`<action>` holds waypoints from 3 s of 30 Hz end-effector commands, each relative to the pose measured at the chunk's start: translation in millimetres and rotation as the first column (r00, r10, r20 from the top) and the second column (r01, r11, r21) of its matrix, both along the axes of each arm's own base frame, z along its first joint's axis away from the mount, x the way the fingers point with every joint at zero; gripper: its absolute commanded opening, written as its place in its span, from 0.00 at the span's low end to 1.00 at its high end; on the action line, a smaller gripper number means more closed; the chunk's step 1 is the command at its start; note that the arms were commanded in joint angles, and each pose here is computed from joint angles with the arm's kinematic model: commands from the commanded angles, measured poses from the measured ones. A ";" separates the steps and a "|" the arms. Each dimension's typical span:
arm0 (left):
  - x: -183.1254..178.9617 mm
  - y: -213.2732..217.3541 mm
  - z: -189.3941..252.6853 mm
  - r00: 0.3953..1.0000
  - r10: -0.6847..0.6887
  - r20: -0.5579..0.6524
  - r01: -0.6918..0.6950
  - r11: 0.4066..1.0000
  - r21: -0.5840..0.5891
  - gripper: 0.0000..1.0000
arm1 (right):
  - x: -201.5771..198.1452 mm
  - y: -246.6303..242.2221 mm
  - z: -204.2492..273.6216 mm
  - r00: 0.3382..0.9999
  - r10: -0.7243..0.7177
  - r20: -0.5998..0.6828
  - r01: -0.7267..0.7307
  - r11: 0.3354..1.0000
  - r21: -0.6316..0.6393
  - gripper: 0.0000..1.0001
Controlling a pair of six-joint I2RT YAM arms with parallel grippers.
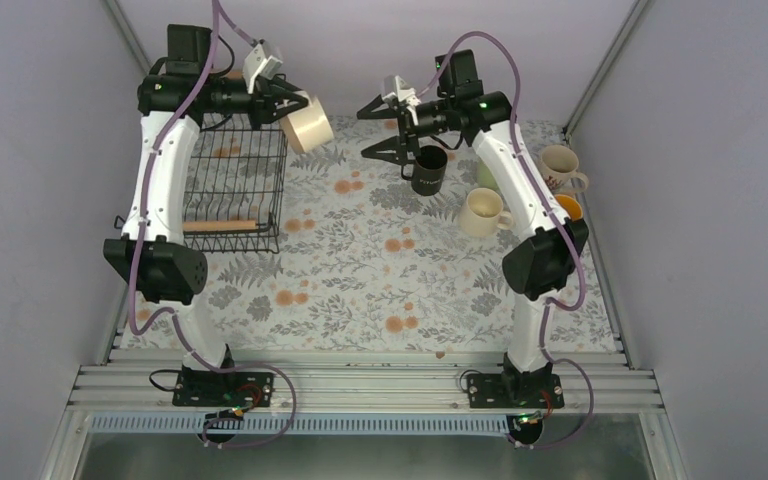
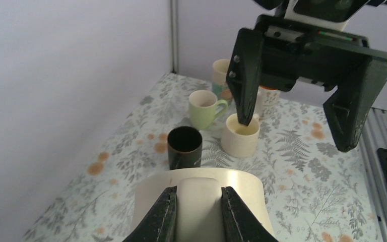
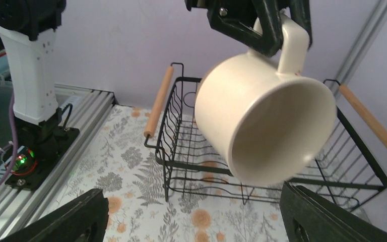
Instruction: Unload the cups from the dish rack
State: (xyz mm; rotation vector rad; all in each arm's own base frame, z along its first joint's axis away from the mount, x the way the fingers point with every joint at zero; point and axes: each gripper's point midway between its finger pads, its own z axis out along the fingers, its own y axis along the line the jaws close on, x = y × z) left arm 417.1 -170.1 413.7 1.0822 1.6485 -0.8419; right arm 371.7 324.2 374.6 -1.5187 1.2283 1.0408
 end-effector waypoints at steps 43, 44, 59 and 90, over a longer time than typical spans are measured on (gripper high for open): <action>-25.9 -62.7 33.3 0.955 -0.122 0.269 0.131 0.991 -0.015 0.40 | -8.6 19.1 -20.8 0.999 -0.041 -0.022 0.039 0.995 -0.095 0.03; -27.2 -61.1 33.8 0.955 -0.116 0.273 0.121 0.993 -0.001 0.48 | -4.8 17.6 -23.8 0.998 -0.067 -0.014 0.065 0.990 -0.124 0.03; 0.2 5.2 22.1 0.873 0.201 0.443 -0.350 0.892 0.285 1.00 | 13.0 -59.1 -126.4 0.933 -0.345 0.102 0.331 0.709 -0.623 0.03; 16.0 209.1 -54.9 0.474 0.747 0.466 -0.880 0.400 0.255 1.00 | 33.4 -137.2 -276.1 0.827 -0.562 -0.018 0.238 0.378 -0.895 0.04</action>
